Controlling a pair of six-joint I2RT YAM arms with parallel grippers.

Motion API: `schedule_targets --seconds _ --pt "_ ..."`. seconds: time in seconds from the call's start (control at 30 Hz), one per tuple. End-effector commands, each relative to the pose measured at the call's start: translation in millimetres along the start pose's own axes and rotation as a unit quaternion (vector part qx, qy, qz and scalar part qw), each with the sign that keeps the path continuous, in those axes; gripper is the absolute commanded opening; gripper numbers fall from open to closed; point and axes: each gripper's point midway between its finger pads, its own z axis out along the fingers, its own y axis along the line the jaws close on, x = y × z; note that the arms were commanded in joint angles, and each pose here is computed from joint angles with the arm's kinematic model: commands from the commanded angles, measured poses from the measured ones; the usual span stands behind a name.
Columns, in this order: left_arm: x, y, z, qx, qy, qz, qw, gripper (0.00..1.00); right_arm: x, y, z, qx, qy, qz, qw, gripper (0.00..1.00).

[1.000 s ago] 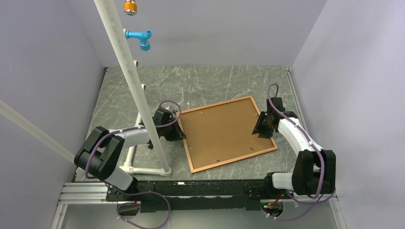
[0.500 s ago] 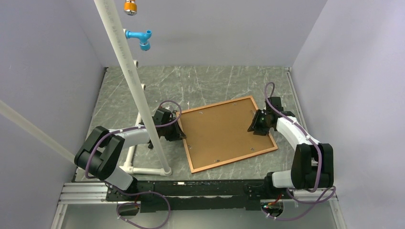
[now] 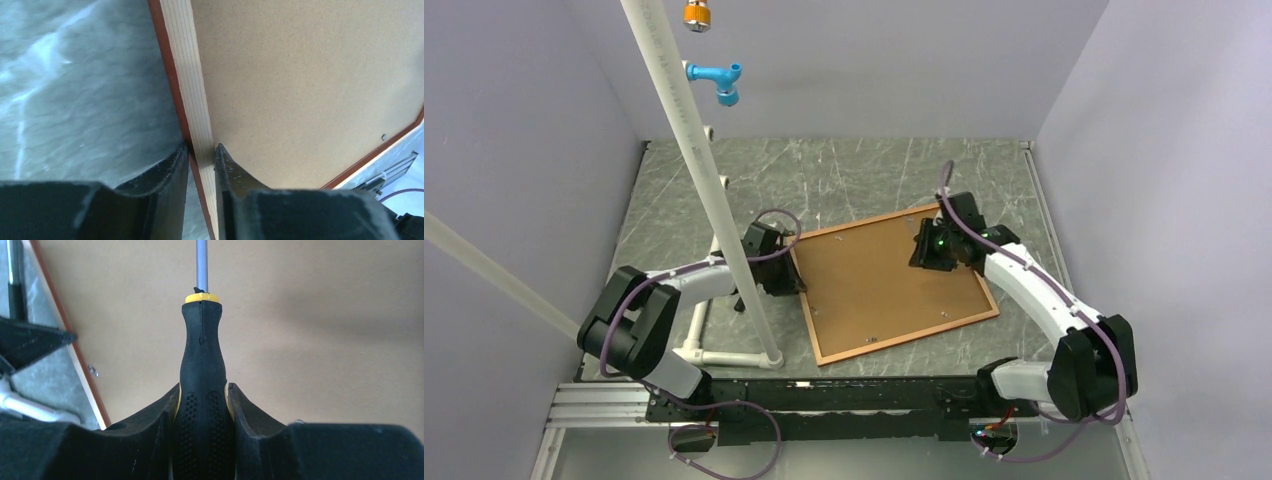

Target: Take the photo out of the frame

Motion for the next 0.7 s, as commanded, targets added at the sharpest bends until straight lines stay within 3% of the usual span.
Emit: schedule_targets --seconds 0.0,0.27,0.67 --pt "-6.6 6.7 -21.4 -0.011 -0.001 0.016 1.0 0.33 8.5 34.6 4.3 -0.029 0.0 -0.014 0.999 0.0" --pt "-22.9 5.4 -66.6 0.02 -0.048 0.019 0.998 0.64 38.4 101.9 11.9 -0.103 0.014 -0.073 0.992 0.0" --pt "-15.3 49.0 -135.9 -0.06 -0.13 0.015 0.99 0.76 110.2 238.4 16.1 -0.295 0.045 -0.179 0.938 0.0"
